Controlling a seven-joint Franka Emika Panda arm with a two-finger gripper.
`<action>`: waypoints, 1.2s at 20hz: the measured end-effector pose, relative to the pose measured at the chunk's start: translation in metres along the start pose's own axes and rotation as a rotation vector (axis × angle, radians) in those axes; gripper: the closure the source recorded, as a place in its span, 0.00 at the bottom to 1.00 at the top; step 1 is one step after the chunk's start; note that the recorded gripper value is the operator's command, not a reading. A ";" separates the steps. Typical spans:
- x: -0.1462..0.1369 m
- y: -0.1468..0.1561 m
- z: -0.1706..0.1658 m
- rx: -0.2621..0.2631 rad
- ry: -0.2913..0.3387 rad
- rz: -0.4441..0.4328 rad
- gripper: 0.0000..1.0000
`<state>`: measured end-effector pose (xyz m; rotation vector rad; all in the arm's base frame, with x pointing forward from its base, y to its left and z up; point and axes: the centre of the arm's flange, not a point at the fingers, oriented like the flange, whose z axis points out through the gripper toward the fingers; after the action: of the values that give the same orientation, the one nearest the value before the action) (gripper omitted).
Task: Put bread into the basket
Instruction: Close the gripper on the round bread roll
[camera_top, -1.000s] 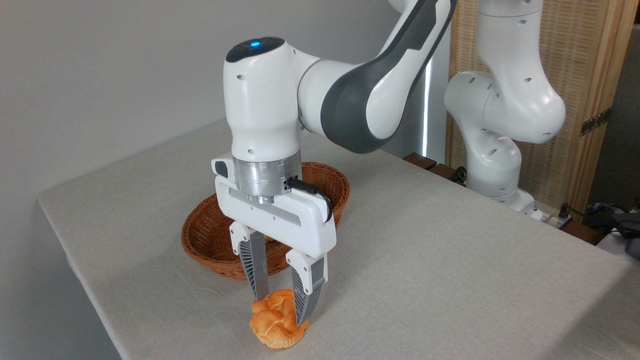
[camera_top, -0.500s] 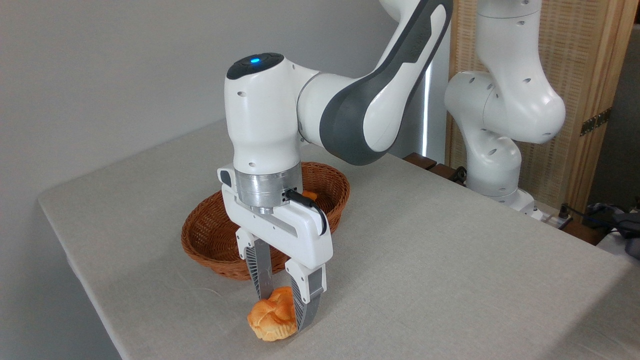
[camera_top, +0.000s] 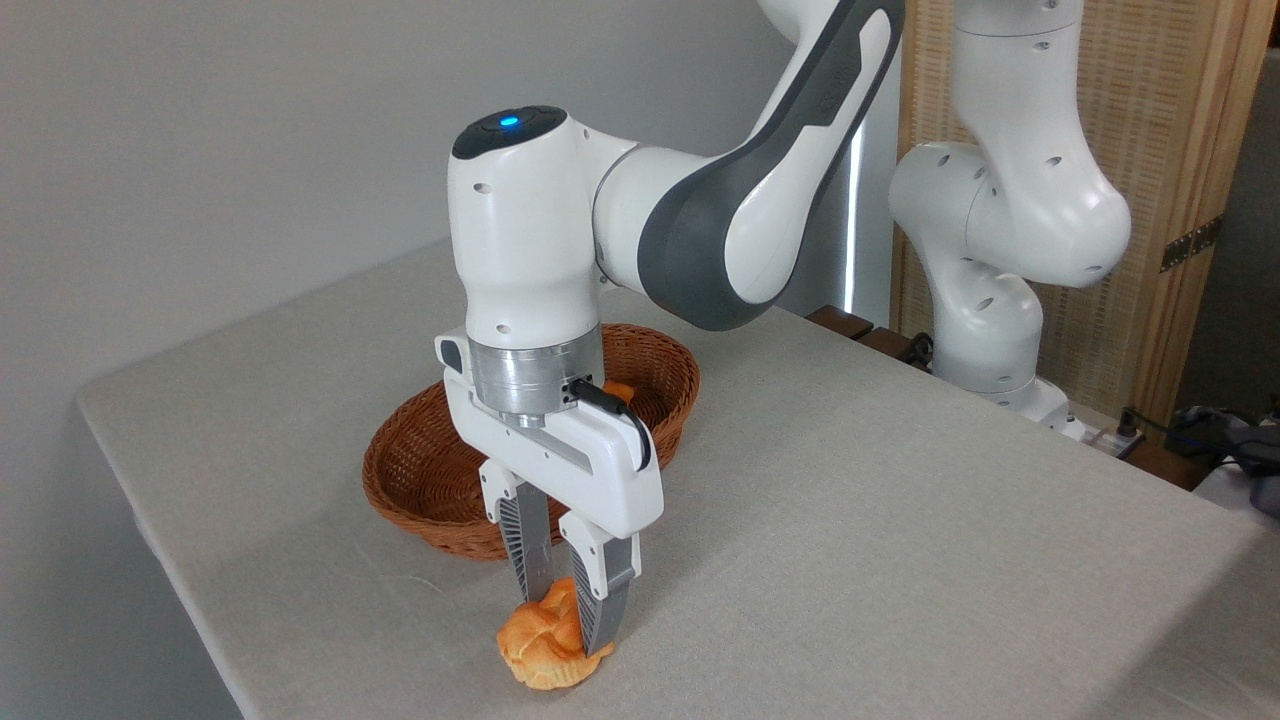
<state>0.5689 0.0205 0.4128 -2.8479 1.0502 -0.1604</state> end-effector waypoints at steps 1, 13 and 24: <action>0.000 0.000 0.000 0.000 0.000 0.001 0.38; 0.000 0.000 0.000 0.000 0.000 0.001 0.39; -0.001 -0.002 -0.005 0.005 0.010 -0.006 0.48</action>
<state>0.5691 0.0221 0.4184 -2.8493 1.0424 -0.1776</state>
